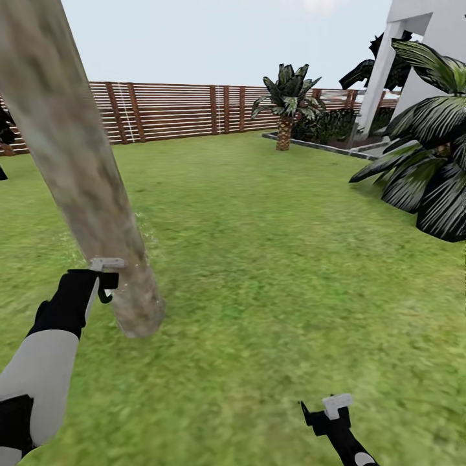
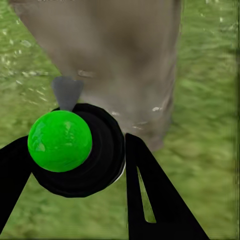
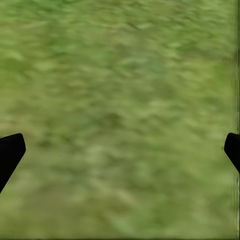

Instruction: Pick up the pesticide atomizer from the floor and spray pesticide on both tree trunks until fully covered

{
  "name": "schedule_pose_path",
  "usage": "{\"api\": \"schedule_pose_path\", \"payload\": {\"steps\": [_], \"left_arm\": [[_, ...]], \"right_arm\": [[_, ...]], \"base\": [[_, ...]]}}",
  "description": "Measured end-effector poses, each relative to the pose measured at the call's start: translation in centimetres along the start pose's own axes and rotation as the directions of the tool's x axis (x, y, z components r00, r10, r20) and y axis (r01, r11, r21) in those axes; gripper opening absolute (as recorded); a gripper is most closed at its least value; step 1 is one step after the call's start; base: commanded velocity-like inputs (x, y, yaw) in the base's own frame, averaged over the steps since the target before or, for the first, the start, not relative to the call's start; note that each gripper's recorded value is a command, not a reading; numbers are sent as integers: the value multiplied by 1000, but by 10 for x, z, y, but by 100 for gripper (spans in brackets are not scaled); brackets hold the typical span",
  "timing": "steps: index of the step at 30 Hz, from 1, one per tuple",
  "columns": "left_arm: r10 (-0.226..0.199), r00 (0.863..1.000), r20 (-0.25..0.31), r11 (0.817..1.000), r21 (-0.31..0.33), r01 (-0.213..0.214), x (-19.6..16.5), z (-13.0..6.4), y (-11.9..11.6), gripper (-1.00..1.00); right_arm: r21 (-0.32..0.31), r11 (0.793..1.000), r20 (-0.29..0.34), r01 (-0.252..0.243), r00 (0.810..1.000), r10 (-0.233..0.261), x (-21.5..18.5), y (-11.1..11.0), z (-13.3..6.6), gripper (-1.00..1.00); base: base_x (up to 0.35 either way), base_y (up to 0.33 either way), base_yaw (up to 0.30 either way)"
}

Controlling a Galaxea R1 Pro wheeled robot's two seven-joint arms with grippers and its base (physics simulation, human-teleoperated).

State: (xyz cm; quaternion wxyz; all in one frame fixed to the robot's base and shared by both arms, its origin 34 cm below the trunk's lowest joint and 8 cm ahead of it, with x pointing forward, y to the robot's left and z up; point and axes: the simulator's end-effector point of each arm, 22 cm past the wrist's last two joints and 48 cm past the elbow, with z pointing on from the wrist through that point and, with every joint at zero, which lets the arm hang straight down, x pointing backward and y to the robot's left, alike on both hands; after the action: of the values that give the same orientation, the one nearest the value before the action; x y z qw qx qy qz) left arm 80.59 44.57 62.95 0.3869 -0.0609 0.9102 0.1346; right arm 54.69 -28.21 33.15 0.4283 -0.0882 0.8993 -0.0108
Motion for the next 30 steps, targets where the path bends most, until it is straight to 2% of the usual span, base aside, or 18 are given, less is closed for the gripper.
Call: {"api": "schedule_pose_path", "payload": {"steps": [10, 18, 19, 21, 23, 24, 26, 30], "left_arm": [[-2, 1000, 1, 1000, -2, 2, -1, 0, 2, -100], [-3, 1000, 1, 1000, -2, 3, -1, 0, 1, -100], [-5, 1000, -2, 1000, -8, 5, 1, 1, 6, -100], [-26, 1000, -7, 998, -61, 25, 5, 1, 47, -100], [-43, 999, -10, 995, -93, 42, 8, 1, 74, -100], [-49, 999, -9, 991, -123, 48, 10, 0, 97, -100], [-55, 998, -22, 994, -99, 53, 19, 3, 84, -100], [-57, 998, -37, 998, -27, 56, 27, 7, 30, -100]], "right_arm": [[1, 1000, 1, 0, 1000, 0, 0, 0, 0, 100], [1, 1000, 0, 0, 1000, 0, 0, 0, 0, 100], [1, 1000, 0, 0, 1000, 0, 0, 0, 0, 100], [0, 1000, 0, 0, 1000, 0, 0, 0, 0, 100], [0, 1000, 0, 0, 1000, 0, 0, 0, 0, 100], [0, 1000, 0, 0, 1000, 0, 0, 0, 0, 100], [0, 1000, 0, 0, 1000, 0, 0, 0, 0, 100], [0, 1000, 0, 0, 1000, 0, 0, 0, 0, 100]], "base": [[0, -274, 6], [0, -274, 235], [0, -274, 276], [0, -274, 276], [0, -274, 276], [0, -274, 276], [0, -274, 276], [7, -274, 274]]}}
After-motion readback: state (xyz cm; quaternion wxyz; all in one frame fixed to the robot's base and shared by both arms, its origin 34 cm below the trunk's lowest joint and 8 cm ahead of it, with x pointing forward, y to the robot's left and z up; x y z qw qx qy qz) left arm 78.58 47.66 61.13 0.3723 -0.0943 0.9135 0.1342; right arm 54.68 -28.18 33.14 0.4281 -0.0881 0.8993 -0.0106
